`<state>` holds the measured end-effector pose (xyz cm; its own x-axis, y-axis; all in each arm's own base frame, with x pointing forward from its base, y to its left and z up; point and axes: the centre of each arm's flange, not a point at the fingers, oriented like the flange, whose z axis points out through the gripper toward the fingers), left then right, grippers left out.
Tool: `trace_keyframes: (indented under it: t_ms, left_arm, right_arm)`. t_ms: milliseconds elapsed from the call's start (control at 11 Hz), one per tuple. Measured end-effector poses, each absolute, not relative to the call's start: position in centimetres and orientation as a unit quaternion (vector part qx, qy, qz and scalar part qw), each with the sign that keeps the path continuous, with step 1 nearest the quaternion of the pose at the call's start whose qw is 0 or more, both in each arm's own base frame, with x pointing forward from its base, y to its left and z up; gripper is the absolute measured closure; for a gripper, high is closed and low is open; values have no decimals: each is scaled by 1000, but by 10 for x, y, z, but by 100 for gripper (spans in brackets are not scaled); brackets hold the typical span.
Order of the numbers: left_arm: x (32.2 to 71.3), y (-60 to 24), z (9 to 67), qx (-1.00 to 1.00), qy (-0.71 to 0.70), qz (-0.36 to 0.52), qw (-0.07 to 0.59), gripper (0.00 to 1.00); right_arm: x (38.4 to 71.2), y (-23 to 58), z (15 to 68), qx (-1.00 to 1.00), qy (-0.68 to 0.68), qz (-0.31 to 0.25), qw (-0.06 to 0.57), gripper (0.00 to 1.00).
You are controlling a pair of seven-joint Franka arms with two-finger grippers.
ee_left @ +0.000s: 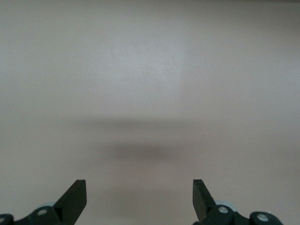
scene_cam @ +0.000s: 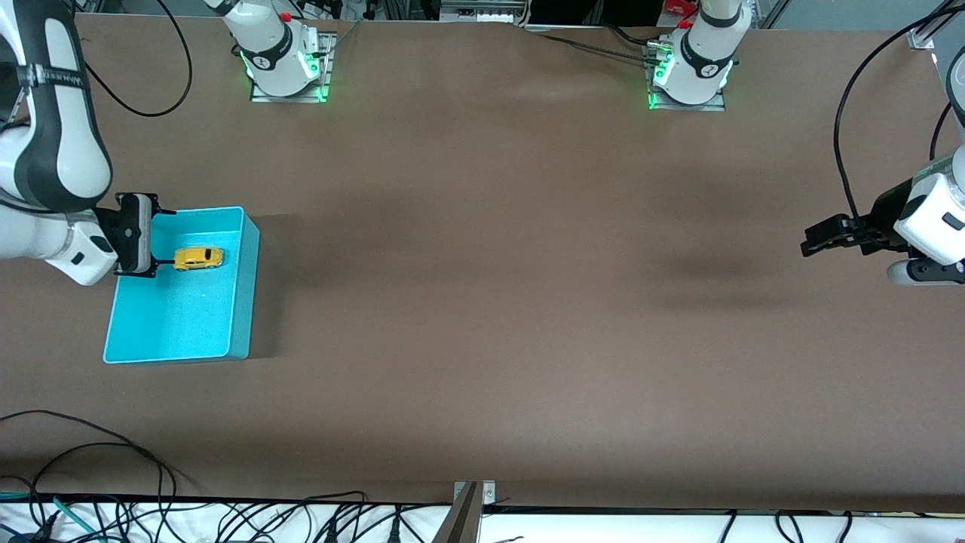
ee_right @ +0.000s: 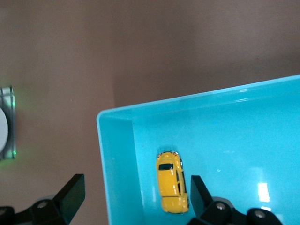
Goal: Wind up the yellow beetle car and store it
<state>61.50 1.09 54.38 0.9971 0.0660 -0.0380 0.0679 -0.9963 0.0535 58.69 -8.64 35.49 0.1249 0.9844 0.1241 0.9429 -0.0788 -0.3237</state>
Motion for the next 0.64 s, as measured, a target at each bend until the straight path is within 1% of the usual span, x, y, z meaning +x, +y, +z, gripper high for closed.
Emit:
trace_keyframes:
  t_ms: [91,364,636]
  left_arm:
    - [615,11,544,999,33,-18,27,0]
    - [615,11,544,999,33,-18,27,0]
    - [615,11,544,999,33,-18,27,0]
  right_arm:
    - [585,-79,370,-771,-613,69,156,0]
    - [584,-38,425,-878,-457,52,136,0]
    - [573,15,482,-954,-278,41,105,0]
